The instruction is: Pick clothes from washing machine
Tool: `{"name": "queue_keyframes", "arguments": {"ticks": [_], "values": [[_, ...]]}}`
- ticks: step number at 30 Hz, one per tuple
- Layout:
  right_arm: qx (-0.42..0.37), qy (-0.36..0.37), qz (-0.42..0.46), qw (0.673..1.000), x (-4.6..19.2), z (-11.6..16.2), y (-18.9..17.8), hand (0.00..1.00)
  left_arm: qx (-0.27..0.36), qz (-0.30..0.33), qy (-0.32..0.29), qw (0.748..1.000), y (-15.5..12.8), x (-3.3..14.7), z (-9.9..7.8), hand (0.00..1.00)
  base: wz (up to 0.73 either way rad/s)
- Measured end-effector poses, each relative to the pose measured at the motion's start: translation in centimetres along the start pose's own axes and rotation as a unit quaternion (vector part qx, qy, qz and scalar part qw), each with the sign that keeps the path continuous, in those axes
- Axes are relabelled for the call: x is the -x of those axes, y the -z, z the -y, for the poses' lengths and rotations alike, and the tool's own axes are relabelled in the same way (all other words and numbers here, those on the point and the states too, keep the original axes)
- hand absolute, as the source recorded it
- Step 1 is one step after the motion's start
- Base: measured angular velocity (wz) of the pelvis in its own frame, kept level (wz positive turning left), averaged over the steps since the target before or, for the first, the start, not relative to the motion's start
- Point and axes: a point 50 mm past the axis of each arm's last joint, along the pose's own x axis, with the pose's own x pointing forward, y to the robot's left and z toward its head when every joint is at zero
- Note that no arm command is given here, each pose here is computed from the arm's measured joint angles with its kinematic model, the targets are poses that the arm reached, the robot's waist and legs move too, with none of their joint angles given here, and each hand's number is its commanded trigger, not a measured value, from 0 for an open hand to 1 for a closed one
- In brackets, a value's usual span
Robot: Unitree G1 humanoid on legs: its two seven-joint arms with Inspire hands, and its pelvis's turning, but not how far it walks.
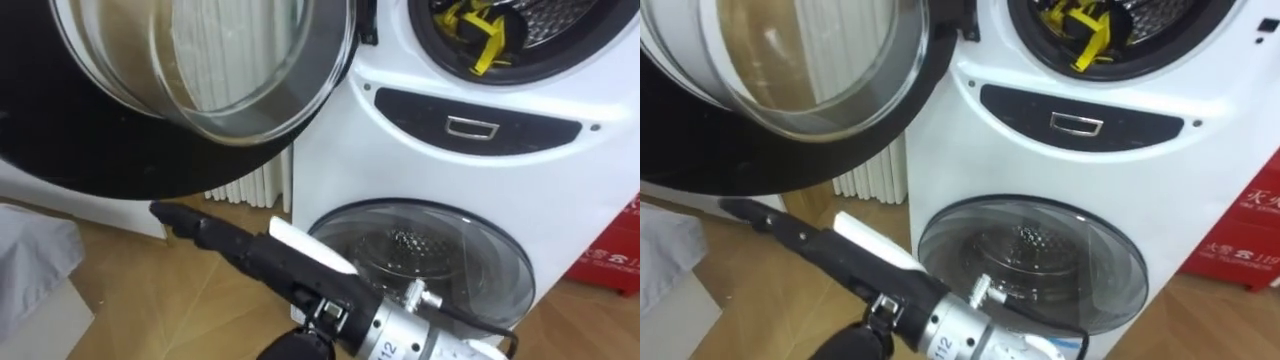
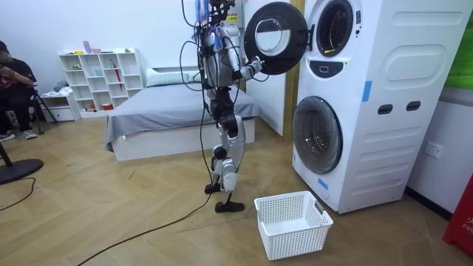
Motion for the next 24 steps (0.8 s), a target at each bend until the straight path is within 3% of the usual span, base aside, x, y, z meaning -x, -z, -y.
{"name": "queue_keyframes", "arguments": {"ticks": [3, 6, 9, 14, 17, 24], "values": [[0.049, 0.029, -0.049, 0.997, 1.2, 0.6, 1.1, 0.00, 0.008, -0.013, -0.001, 1.000, 0.5, 0.1, 0.1, 0.00, 0.04], [0.098, 0.101, -0.119, 0.983, 3.6, 2.0, 2.8, 0.00, 0.032, -0.032, -0.002, 0.999, 1.2, 0.2, 0.5, 0.00, 0.00], [0.160, 0.177, -0.182, 0.954, 6.0, 4.4, 3.9, 0.00, 0.059, -0.053, -0.007, 0.997, 2.5, 0.6, 0.6, 0.00, 0.04], [0.276, 0.317, -0.228, 0.878, 10.1, 9.7, 2.7, 0.00, 0.092, -0.071, -0.023, 0.993, 3.3, 0.7, 0.0, 0.00, -0.07], [0.313, 0.356, -0.228, 0.850, 10.8, 11.3, 1.8, 0.00, 0.091, -0.069, -0.027, 0.993, 2.9, 0.6, -0.3, 0.00, -0.18], [0.343, 0.396, -0.197, 0.828, 9.1, 14.3, 0.4, 0.00, 0.091, -0.075, -0.028, 0.993, 2.6, 0.4, -0.6, 0.00, -0.13]]}}
